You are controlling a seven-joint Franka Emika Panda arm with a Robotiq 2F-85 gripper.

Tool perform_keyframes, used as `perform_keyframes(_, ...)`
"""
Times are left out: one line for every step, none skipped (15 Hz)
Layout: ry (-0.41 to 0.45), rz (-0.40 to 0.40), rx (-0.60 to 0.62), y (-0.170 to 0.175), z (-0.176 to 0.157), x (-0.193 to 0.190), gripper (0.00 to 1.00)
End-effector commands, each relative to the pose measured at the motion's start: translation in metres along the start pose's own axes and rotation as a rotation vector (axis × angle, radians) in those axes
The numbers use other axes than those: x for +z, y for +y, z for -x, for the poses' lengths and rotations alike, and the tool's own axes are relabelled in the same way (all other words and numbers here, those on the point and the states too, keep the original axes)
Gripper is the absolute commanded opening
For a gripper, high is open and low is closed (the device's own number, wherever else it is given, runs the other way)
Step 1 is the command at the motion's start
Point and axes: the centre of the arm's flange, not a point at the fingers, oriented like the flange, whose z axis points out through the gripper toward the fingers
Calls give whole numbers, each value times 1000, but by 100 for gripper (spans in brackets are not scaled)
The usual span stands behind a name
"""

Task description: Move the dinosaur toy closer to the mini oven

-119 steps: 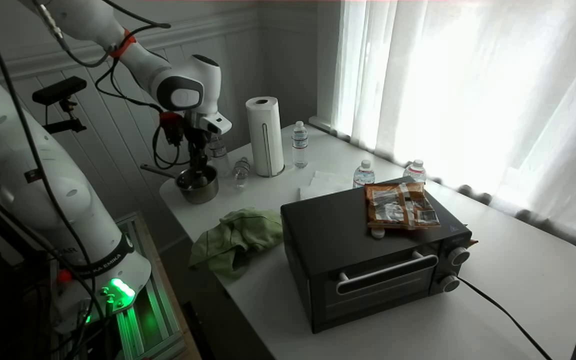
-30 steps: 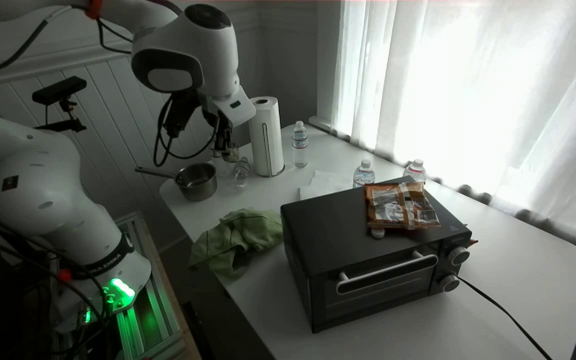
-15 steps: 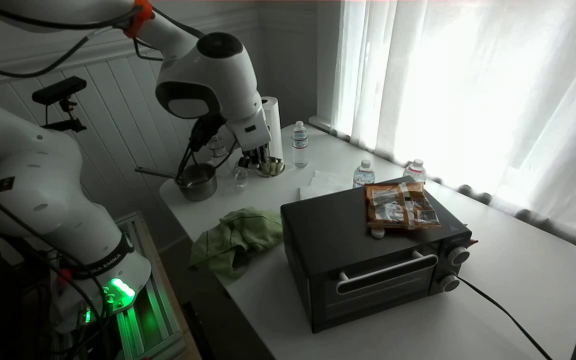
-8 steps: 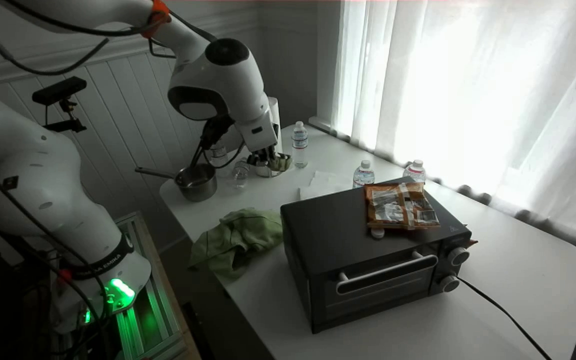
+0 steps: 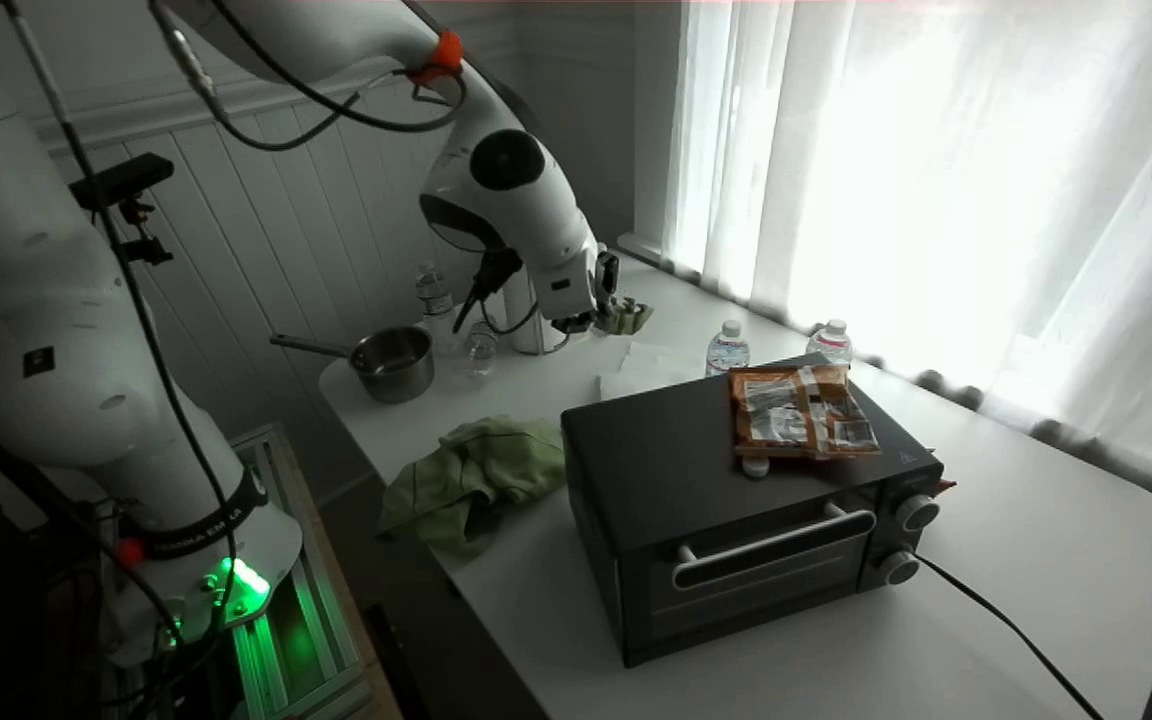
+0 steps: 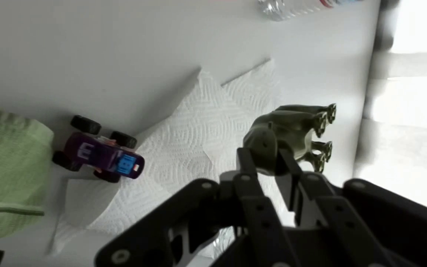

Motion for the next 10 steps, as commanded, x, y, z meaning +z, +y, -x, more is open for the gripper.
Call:
perform_keyframes(35, -68, 51, -9, -29, 52, 5)
perform_keyframes(29, -63, 57, -9, -33, 59, 5)
perform_keyframes(34, -64, 63, -8, -37, 69, 5)
perform_keyframes(37, -54, 71, -8, -42, 77, 5)
perform_keyframes(40, -55, 74, -6, -47, 85, 5)
perform_keyframes(46, -66, 75, -5, -52, 93, 5)
perform_keyframes(49, -72, 78, -5, -57, 100, 5)
perform_keyframes(54, -77, 77, -5, -61, 107, 5)
perform_keyframes(55, -74, 84, -4, -65, 112, 5)
perform_keyframes(59, -77, 86, -4, -68, 117, 5)
